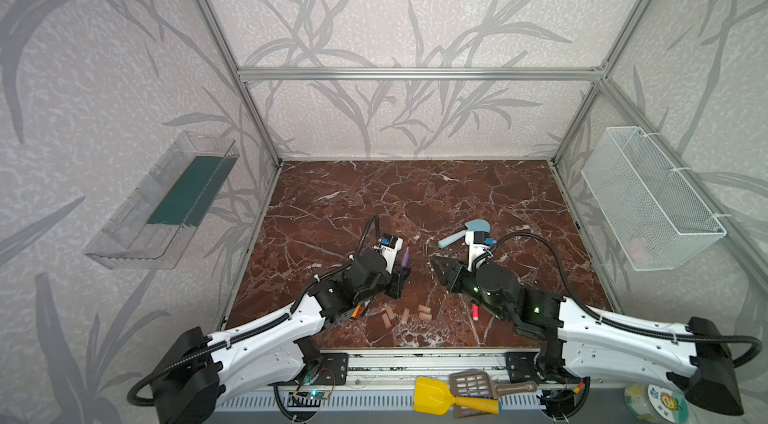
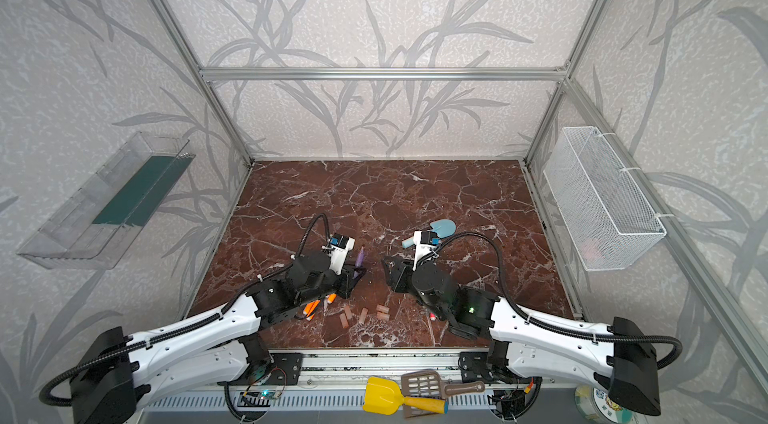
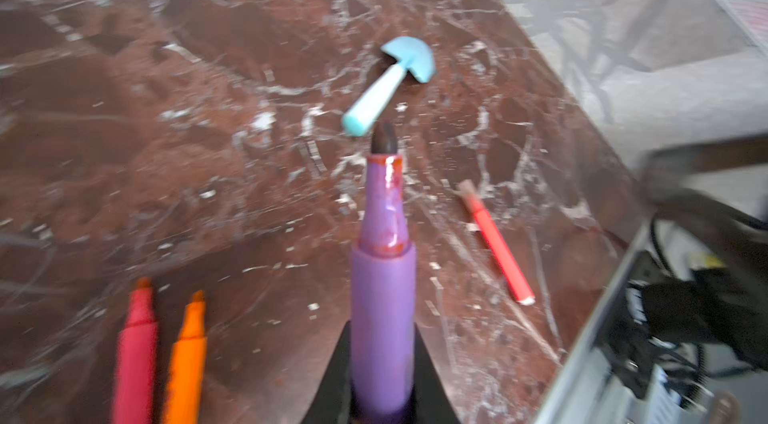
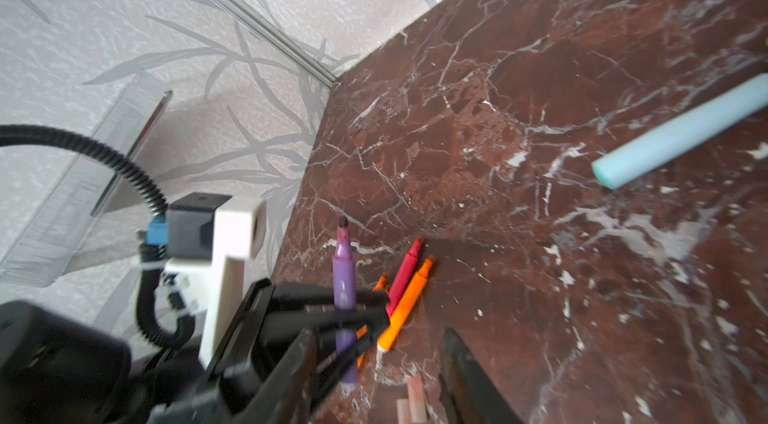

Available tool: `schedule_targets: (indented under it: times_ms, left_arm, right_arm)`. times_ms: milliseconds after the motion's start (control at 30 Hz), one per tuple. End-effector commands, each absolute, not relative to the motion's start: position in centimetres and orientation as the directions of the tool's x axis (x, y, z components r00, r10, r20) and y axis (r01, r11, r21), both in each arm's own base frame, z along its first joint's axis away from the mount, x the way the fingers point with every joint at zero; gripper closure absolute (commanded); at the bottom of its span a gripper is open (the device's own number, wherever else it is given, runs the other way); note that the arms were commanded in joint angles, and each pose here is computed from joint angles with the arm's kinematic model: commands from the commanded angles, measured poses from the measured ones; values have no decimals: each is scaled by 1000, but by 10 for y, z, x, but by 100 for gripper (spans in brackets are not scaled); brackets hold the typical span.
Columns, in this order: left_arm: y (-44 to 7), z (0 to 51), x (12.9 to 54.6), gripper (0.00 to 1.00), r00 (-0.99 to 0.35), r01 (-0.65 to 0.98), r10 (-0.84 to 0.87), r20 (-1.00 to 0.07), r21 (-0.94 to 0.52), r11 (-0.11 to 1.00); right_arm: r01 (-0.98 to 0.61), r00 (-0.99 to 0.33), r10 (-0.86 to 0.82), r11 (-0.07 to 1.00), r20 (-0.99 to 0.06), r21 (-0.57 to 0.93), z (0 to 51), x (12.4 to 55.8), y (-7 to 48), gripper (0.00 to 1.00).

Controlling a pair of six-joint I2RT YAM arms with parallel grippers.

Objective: Insert the pens into the pen caps
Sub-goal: 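Move the right gripper down toward the pink caps near the robot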

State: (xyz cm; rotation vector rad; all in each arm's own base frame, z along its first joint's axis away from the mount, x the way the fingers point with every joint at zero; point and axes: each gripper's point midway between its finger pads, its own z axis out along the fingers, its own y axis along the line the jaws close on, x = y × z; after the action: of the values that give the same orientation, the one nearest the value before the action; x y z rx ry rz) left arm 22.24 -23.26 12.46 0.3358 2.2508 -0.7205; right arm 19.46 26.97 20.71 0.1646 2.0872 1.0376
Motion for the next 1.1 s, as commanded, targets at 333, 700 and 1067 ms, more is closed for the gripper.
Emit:
schedule_targets:
  times_ms: [333, 700, 1067]
  left_arm:
    - [-163, 122, 223, 100, -665, 243, -87, -742, -325, 914]
    - [-143, 133, 217, 100, -624, 206, -139, -769, -333, 920]
    - [-141, 134, 217, 100, -622, 198, -141, -770, -329, 923]
  right_arm:
    - [-251, -871, -2, 862, -492, 440, 93, 111, 321, 50]
    - [-326, -876, -189, 909, -443, 258, 51, 98, 363, 58]
    - [-322, -879, -232, 933, -417, 162, 21, 99, 361, 72]
